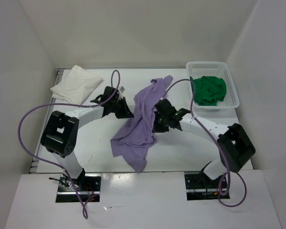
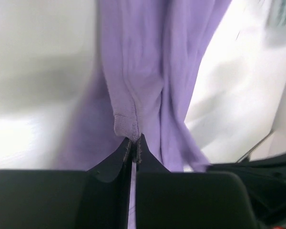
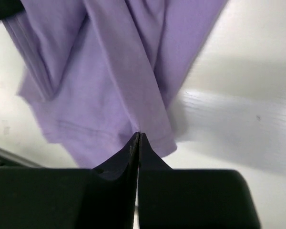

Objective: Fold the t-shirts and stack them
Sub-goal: Flatten out the tshirt

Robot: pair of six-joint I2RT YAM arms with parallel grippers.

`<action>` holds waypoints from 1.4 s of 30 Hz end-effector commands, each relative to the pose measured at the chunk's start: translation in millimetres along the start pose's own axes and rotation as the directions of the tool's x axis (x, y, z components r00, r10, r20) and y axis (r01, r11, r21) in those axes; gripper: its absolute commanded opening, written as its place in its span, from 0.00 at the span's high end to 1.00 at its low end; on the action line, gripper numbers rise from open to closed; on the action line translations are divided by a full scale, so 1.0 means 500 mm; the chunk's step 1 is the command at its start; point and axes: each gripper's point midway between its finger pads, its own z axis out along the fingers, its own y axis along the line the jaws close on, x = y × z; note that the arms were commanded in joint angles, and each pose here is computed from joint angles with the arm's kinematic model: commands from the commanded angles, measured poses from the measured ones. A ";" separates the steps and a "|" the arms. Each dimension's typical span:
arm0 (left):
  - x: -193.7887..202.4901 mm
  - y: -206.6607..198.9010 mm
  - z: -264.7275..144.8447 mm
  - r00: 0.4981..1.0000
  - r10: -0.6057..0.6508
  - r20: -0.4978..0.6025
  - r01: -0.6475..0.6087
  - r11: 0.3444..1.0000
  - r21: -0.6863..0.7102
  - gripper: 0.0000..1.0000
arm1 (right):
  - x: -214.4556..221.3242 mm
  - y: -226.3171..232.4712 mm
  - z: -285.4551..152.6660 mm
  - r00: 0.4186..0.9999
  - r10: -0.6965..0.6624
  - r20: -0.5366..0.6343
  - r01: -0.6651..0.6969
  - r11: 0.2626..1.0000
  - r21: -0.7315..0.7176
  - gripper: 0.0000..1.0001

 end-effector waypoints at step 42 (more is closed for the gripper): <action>-0.415 -0.016 -0.528 0.760 -0.188 0.622 0.071 0.975 0.209 0.96 | -0.736 0.028 -0.361 0.819 0.193 0.541 0.037 0.922 -0.386 1.00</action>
